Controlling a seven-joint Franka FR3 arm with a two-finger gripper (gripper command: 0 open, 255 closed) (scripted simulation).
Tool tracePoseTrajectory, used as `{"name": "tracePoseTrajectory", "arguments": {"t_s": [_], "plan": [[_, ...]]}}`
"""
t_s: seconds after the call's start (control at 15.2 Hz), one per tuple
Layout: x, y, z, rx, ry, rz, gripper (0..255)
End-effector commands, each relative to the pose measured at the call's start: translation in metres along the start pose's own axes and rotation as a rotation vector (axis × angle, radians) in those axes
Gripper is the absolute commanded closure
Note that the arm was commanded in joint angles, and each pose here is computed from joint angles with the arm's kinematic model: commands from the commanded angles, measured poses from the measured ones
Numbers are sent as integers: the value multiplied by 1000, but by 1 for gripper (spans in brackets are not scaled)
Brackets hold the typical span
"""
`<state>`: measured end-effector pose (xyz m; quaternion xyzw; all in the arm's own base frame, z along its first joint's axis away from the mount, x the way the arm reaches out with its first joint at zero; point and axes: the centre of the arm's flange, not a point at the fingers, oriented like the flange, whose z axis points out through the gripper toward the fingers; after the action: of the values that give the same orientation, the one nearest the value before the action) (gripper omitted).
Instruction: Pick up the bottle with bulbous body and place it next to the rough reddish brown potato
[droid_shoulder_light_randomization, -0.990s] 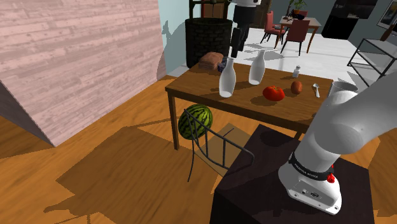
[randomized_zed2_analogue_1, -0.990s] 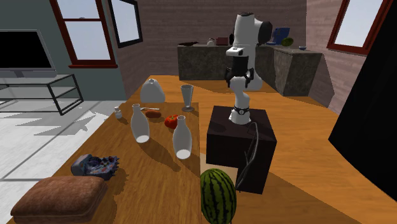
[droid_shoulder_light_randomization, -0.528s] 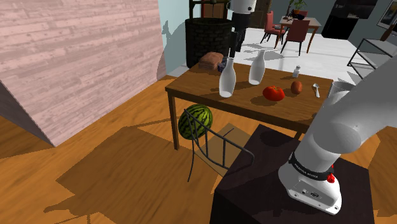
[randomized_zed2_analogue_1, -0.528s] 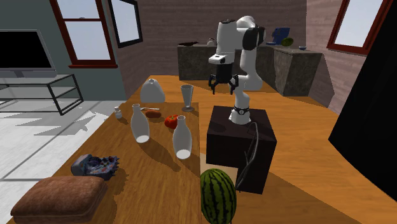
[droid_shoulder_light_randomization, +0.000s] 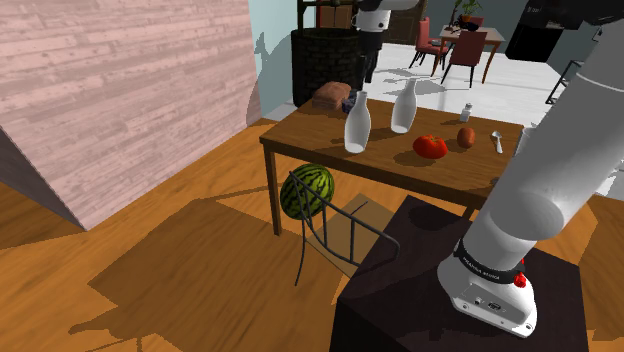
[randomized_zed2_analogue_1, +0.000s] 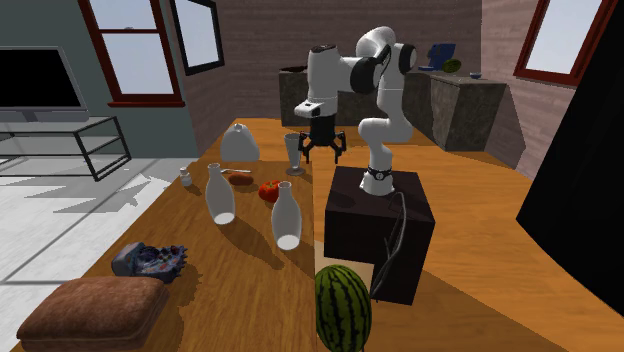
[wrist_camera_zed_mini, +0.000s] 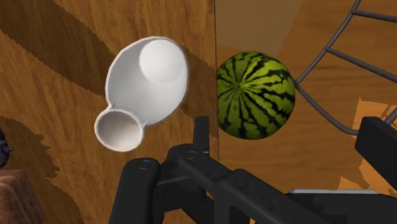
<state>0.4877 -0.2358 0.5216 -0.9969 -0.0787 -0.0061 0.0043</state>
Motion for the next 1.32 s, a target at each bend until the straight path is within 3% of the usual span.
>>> {"name": "tracePoseTrajectory", "arguments": {"t_s": [0.0,0.59,1.25], "plan": [[10,23,11,2,-3,2,0],[53,125,53,11,-18,15,0],[53,124,93,11,-18,15,0]]}}
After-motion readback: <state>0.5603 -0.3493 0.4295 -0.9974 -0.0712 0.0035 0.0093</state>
